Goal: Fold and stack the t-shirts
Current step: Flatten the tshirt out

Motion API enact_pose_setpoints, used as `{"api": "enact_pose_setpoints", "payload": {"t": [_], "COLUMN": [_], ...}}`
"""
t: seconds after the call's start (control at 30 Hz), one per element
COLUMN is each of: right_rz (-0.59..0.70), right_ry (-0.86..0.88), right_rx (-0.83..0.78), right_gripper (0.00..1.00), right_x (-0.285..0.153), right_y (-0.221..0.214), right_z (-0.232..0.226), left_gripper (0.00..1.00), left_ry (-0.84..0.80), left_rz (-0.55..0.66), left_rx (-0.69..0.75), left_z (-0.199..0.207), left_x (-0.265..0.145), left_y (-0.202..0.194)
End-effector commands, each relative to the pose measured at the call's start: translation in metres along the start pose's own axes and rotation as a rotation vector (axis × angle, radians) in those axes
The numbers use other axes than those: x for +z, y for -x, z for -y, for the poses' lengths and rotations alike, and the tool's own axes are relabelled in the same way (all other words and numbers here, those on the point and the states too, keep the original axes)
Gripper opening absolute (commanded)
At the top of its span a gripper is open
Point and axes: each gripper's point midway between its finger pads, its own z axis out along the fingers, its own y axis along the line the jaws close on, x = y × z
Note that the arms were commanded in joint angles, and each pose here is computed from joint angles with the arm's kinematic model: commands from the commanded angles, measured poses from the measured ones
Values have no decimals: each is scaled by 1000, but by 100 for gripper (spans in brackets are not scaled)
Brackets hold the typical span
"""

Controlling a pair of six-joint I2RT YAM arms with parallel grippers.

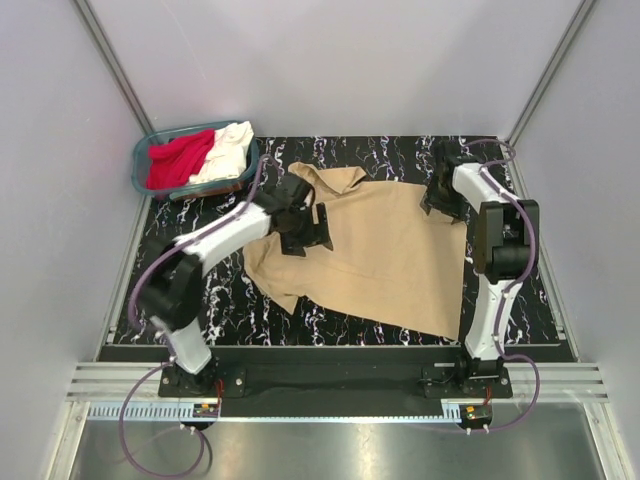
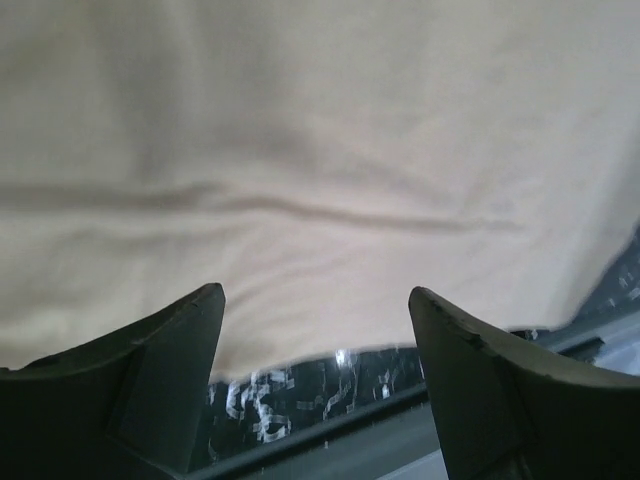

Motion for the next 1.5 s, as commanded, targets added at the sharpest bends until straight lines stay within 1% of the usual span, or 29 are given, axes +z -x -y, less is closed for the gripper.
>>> {"api": "enact_pose_setpoints", "payload": {"t": [0.0, 0.03, 0.07, 0.1, 0.13, 0.17, 0.23, 0.27, 0.3, 0.33, 0.37, 0.4, 0.47, 0.53, 0.6, 0.7, 0.83, 0.87, 0.97, 1.0, 1.03, 1.07, 1.1, 1.13, 1.2, 1.23, 1.33, 1.37, 1.47], "right_rz": [-31, -15, -55, -73, -59, -109, -120, -169, -149, -154, -193, -169, -222, -233, -267, -257, -231, -229, -231, -237, -236, -242, -248, -243, -257, -247, -250, -251, -249], "right_ry": [104, 145, 183, 201, 237, 258, 337, 355, 408, 426, 425, 451, 458, 488, 477, 488, 505, 507, 498, 488, 474, 460, 440, 428, 403, 394, 370, 367, 343], "right_rx": [-106, -102, -96, -93, -89, -95, -91, -82, -89, -81, -79, -72, -58, -51, -51, -58, -48, -43, -25, -22, -19, -12, -8, -4, -1, -4, 0, -1, -5], "right_gripper": [79, 82, 84, 86, 90, 95, 95, 95, 95, 94, 91, 90, 87, 85, 84, 84, 84, 84, 85, 84, 85, 85, 85, 84, 83, 83, 83, 83, 83], "right_x": [-51, -70, -75, -83, -101, -101, -124, -124, -141, -145, -142, -151, -147, -149, -144, -148, -156, -157, -156, -154, -151, -148, -141, -137, -126, -123, -111, -108, -101], "right_y": [3, 5, -8, -15, -18, -38, -54, -76, -83, -90, -111, -114, -141, -153, -168, -173, -170, -169, -170, -171, -171, -172, -171, -169, -168, -163, -155, -154, -147], "right_z": [-4, -6, -8, -6, -5, -3, -4, -3, -7, -5, -2, -1, 4, 6, 13, 17, 18, 17, 18, 19, 20, 21, 21, 20, 18, 15, 10, 8, 6], "left_gripper": [81, 81, 81, 81, 81, 80, 81, 81, 82, 82, 81, 80, 74, 70, 70, 70, 65, 63, 42, 23, 14, 10, 9, 9, 10, 15, 27, 37, 42], "left_ry": [-46, -60, -114, -93, -97, -108, -116, -101, -109, -98, -86, -95, -98, -80, -52, 25, 75, 109, 173, 195, 235, 272, 269, 306, 346, 373, 419, 438, 494], "left_rz": [77, 70, 90, 56, 53, 56, 43, 19, 28, 36, 46, 58, 74, 83, 112, 156, 139, 125, 108, 109, 98, 136, 173, 165, 243, 236, 249, 255, 302], "left_rx": [52, 37, 11, -16, -33, -69, -124, -194, -245, -249, -287, -305, -354, -388, -402, -390, -367, -365, -357, -362, -353, -354, -339, -312, -316, -307, -365, -404, -416], "left_z": [-2, -6, -2, -19, -24, -34, -45, -56, -58, -63, -69, -70, -73, -78, -85, -99, -106, -111, -127, -133, -143, -152, -153, -161, -172, -179, -200, -210, -221], "left_x": [-74, -81, -101, -95, -98, -103, -104, -99, -102, -100, -93, -93, -83, -77, -71, -61, -44, -37, -33, -36, -43, -51, -64, -73, -99, -108, -129, -134, -153], "left_y": [-16, -26, -37, -56, -64, -76, -88, -97, -100, -101, -104, -104, -104, -103, -99, -90, -82, -80, -75, -74, -78, -70, -65, -71, -61, -67, -73, -74, -69]}}
